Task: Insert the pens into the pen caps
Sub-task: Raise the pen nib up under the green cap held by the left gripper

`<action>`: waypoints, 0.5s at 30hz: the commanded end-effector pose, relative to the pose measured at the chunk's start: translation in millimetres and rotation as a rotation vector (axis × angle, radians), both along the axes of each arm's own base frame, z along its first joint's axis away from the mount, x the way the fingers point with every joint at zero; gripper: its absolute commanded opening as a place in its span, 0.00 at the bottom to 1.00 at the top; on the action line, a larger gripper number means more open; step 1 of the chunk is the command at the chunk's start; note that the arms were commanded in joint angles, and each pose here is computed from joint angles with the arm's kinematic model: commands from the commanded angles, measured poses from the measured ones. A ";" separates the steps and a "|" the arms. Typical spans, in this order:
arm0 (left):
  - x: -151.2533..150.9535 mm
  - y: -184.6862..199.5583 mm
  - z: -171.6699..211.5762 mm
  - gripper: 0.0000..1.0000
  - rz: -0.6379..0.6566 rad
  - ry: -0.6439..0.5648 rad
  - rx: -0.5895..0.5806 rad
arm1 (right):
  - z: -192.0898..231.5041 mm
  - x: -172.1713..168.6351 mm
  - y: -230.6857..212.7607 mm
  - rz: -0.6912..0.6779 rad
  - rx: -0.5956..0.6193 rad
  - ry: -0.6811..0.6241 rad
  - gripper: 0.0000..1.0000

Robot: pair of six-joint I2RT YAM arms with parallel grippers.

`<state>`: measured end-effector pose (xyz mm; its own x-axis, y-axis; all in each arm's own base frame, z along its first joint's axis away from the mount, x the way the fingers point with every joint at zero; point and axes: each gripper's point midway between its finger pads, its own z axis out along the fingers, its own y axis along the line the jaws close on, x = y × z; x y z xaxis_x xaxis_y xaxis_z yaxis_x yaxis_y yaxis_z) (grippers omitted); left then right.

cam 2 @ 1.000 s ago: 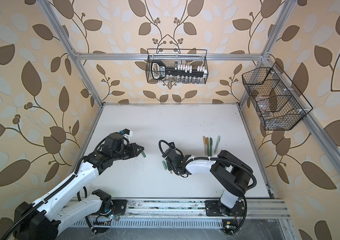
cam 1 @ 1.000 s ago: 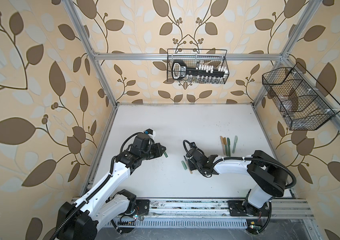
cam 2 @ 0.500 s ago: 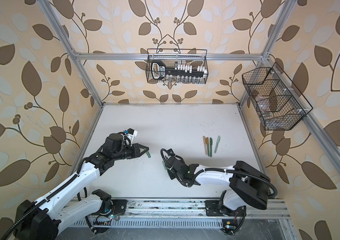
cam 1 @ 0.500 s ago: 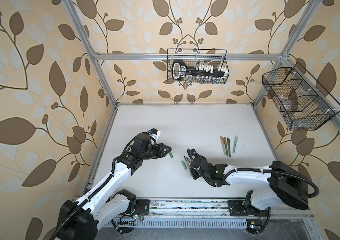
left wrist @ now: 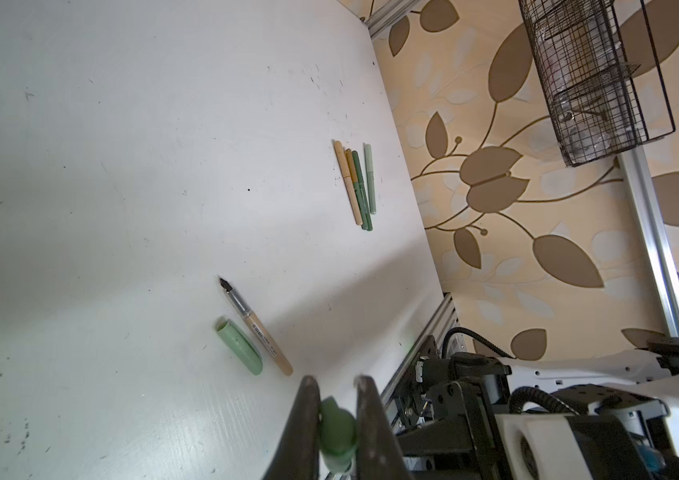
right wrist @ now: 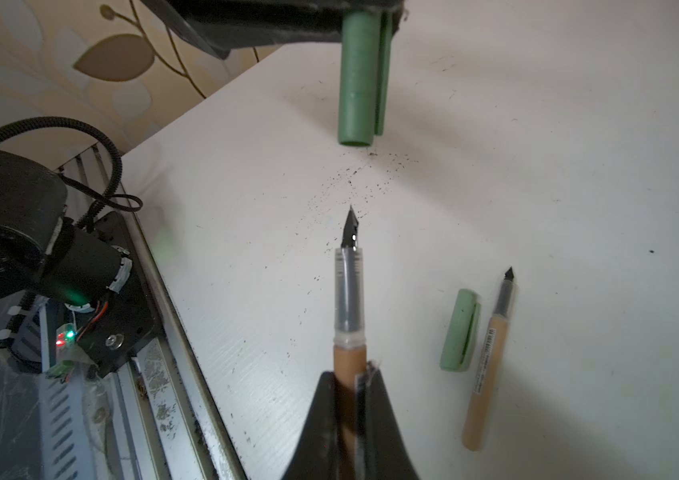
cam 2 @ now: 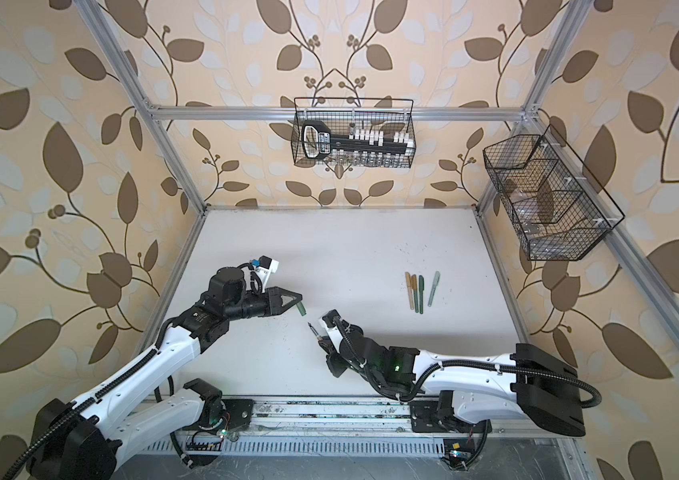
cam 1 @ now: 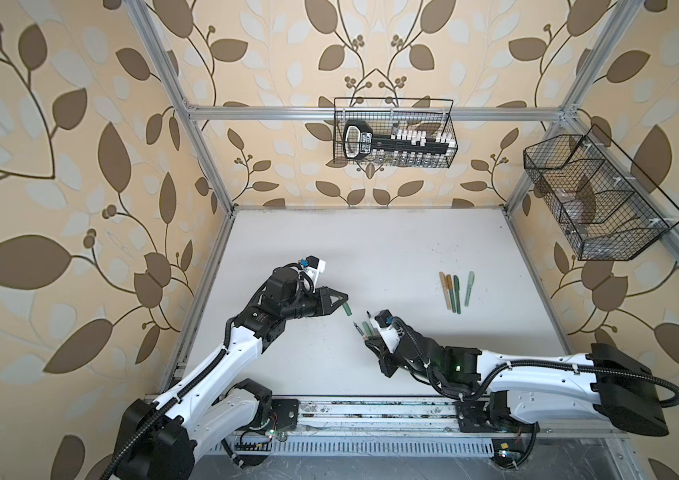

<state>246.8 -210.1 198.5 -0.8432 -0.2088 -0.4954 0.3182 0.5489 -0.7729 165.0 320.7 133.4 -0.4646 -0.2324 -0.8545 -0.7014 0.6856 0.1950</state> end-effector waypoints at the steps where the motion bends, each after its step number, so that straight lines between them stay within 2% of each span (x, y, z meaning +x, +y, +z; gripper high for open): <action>1: 0.7 -1.5 12.8 0.00 -0.020 -0.053 -0.036 | 10.5 -2.4 5.4 0.023 0.032 -0.030 0.04; 15: -3.8 -5.3 13.1 0.00 -0.052 -0.044 -0.052 | 30.8 4.4 2.9 -0.001 0.075 -0.078 0.04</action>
